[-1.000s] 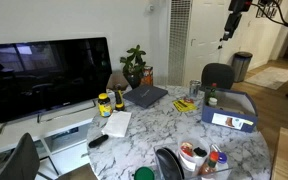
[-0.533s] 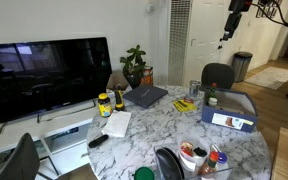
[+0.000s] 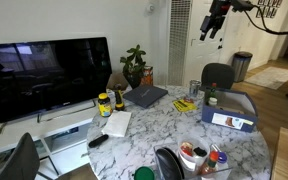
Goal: Shift the silver cup to the left
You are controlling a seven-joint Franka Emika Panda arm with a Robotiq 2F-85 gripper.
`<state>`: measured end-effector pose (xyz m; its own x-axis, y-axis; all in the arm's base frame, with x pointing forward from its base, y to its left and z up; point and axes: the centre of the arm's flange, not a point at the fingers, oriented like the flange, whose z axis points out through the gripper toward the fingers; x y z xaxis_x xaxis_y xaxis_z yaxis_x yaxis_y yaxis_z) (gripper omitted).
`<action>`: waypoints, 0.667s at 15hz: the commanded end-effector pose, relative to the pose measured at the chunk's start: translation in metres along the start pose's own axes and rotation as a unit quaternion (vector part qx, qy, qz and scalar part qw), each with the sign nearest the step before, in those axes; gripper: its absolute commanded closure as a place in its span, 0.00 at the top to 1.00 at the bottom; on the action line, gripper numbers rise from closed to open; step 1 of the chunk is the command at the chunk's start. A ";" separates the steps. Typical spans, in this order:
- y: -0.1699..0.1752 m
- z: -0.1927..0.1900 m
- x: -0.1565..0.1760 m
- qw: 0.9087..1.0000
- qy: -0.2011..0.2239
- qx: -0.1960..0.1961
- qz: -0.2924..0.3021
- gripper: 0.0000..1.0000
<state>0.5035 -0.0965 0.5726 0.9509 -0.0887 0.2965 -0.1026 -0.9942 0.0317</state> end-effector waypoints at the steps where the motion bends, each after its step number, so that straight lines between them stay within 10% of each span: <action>1: -0.002 0.069 0.062 0.995 0.014 -0.049 0.084 1.00; 4: 0.023 0.126 0.079 0.986 -0.005 -0.113 0.124 1.00; 6: 0.034 0.144 0.082 0.985 -0.059 -0.052 0.151 1.00; 10: 0.030 0.153 0.071 0.986 -0.047 -0.060 0.146 1.00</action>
<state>0.6122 -0.1420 0.4486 0.8984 -0.3807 0.2190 -0.4039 -0.9120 0.0717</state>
